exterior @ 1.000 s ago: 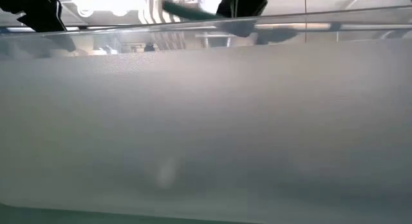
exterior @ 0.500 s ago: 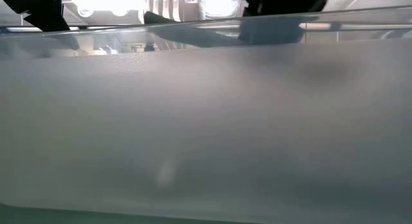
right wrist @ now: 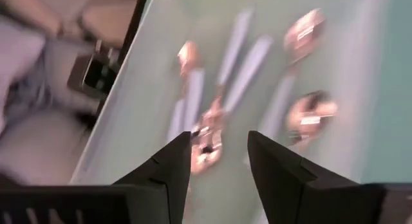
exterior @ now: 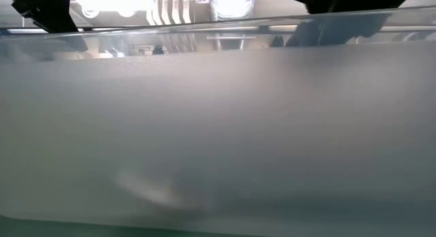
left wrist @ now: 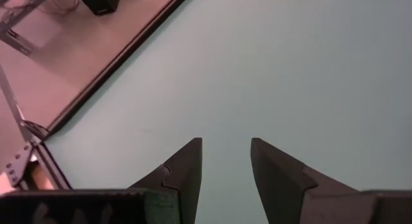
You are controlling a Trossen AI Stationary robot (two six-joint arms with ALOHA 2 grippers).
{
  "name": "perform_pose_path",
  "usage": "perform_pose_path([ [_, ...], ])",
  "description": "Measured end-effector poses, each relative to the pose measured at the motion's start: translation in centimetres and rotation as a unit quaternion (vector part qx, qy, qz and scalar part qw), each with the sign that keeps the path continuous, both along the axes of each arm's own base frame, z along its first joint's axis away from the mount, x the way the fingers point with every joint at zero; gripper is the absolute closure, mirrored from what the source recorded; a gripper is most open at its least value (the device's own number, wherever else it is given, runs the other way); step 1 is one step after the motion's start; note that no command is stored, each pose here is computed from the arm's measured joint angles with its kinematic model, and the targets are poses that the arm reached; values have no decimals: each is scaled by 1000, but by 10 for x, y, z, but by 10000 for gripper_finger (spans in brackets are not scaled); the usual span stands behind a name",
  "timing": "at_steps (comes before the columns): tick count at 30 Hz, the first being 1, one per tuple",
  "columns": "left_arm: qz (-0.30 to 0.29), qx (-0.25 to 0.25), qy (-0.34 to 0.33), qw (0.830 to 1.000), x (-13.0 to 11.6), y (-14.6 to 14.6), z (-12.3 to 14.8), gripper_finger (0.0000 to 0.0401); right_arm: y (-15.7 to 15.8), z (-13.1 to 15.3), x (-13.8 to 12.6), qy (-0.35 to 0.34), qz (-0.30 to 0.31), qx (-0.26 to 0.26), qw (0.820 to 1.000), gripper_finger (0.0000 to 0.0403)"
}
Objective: Sort silverware by color (type)
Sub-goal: Return to Home Position
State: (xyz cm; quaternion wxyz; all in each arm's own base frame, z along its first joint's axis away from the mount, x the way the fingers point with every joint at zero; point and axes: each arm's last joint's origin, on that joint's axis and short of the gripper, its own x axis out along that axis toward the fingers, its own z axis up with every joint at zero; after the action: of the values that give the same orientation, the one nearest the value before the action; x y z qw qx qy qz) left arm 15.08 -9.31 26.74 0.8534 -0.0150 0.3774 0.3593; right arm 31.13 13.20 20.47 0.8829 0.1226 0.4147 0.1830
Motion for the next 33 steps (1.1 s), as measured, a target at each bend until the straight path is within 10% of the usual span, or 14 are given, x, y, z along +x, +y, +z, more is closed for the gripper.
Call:
perform_pose_path([
  [7,19,0,-36,999,3,-2,-1,284,-32,-11,-78,-127,-92,-65,985,272],
  [13,19,50,-80,995,5,1,3,284,-61,-2,-132,-233,-198,-155,940,288],
  [33,11,60,-73,995,6,2,3,284,-115,-32,-200,-408,-285,-78,864,296],
])
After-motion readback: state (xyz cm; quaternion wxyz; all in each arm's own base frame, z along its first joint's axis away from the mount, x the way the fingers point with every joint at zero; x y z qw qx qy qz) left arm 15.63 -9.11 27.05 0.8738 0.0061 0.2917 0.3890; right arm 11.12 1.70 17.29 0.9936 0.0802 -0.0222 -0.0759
